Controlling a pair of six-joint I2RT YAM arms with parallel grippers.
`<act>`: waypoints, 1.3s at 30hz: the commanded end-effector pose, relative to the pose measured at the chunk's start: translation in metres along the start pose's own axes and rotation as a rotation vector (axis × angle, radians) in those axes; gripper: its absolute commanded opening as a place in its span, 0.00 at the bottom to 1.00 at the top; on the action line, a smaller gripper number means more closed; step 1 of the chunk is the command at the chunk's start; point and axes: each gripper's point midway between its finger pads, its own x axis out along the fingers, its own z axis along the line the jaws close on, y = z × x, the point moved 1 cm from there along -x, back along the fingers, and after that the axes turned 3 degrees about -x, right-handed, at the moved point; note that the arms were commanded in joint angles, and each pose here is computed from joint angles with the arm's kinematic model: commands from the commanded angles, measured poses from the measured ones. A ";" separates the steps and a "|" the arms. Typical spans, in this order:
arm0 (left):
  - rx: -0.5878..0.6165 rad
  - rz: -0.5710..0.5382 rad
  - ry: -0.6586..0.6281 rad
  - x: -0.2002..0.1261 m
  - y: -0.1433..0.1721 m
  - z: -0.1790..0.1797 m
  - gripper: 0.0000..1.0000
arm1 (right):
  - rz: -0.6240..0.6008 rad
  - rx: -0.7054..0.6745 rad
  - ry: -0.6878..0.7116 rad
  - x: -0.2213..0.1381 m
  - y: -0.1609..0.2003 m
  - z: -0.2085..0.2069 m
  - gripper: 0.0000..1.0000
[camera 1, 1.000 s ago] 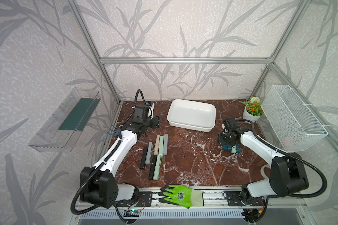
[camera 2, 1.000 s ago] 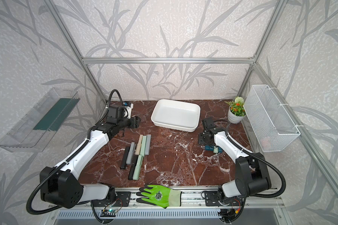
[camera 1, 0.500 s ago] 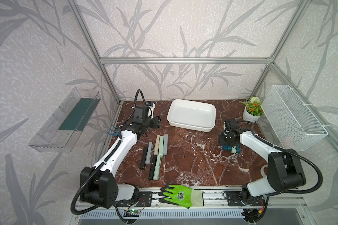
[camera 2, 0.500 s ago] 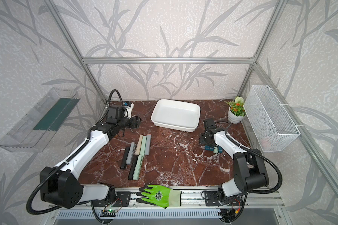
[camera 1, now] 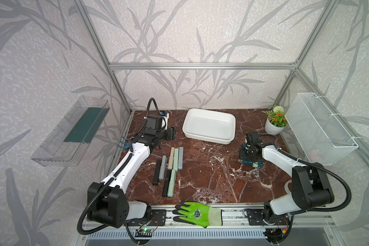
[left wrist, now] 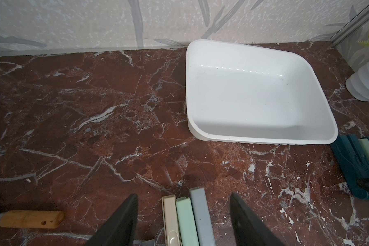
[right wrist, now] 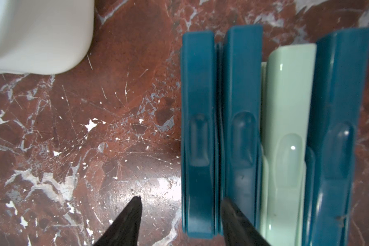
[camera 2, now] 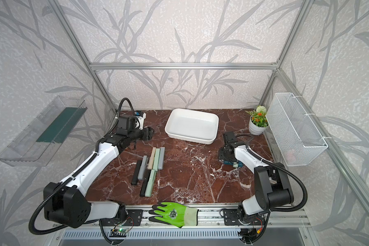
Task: Put the pruning pliers into the storage box
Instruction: Pick up the pruning pliers from the center of the board.
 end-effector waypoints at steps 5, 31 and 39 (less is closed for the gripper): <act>0.012 -0.013 0.016 -0.005 -0.001 -0.002 0.68 | 0.026 0.017 0.019 0.005 0.007 -0.004 0.61; 0.013 -0.004 0.021 -0.003 0.000 -0.003 0.68 | 0.037 0.078 0.065 0.023 0.004 0.010 0.65; 0.018 -0.006 0.017 -0.003 0.000 -0.002 0.68 | 0.020 0.087 0.096 0.028 -0.007 0.011 0.44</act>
